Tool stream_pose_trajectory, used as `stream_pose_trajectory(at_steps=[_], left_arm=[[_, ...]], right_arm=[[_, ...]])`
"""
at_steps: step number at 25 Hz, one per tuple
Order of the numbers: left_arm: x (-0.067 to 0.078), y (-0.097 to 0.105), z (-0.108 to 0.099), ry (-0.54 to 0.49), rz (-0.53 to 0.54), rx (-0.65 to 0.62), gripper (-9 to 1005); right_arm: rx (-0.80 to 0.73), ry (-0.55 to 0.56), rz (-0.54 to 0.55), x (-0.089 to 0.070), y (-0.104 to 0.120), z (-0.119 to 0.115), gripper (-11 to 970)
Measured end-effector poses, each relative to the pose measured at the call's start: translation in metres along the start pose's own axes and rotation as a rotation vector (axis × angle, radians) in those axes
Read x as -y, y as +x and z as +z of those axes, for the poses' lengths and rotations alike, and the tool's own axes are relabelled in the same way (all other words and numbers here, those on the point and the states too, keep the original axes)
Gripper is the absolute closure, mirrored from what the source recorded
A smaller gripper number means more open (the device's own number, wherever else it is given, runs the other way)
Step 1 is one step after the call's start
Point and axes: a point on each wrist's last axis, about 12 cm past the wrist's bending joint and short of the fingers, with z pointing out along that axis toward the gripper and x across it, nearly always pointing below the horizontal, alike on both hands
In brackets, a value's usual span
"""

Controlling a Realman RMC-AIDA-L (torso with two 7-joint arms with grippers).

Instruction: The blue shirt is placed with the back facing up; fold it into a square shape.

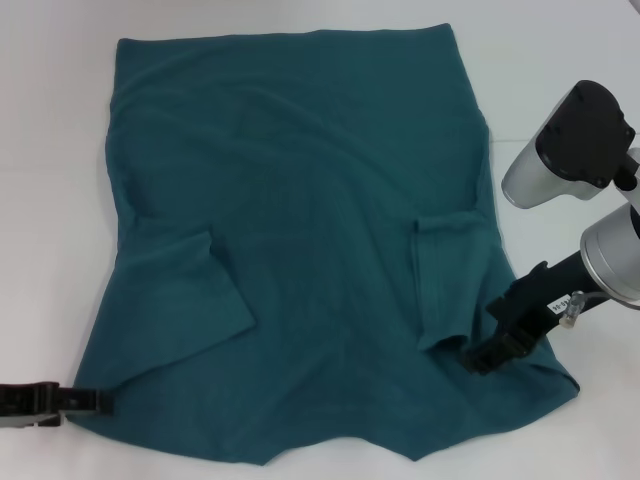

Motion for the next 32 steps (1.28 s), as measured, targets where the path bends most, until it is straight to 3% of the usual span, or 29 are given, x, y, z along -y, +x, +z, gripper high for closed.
stream_pose_trajectory(at_steps=[16,21,27,32], left_arm=[[0.01,-0.007,0.01,0.009,0.02,-0.027,109],[0.012,-0.01,0.011,0.013,0.036,-0.019,209],[0.016,-0.014,0.013,0.012,0.048,-0.01,431],[0.018,-0.016,0.015,0.015,0.055,-0.009,542]], right_arm=[[0.0,0.0,0.002,0.0,0.001,0.0,102],[0.001,0.0,0.006,0.001,0.001,0.0,102],[0.007,0.007,0.016,0.003,0.003,0.0,103],[0.007,0.008,0.016,0.003,0.003,-0.001,103]])
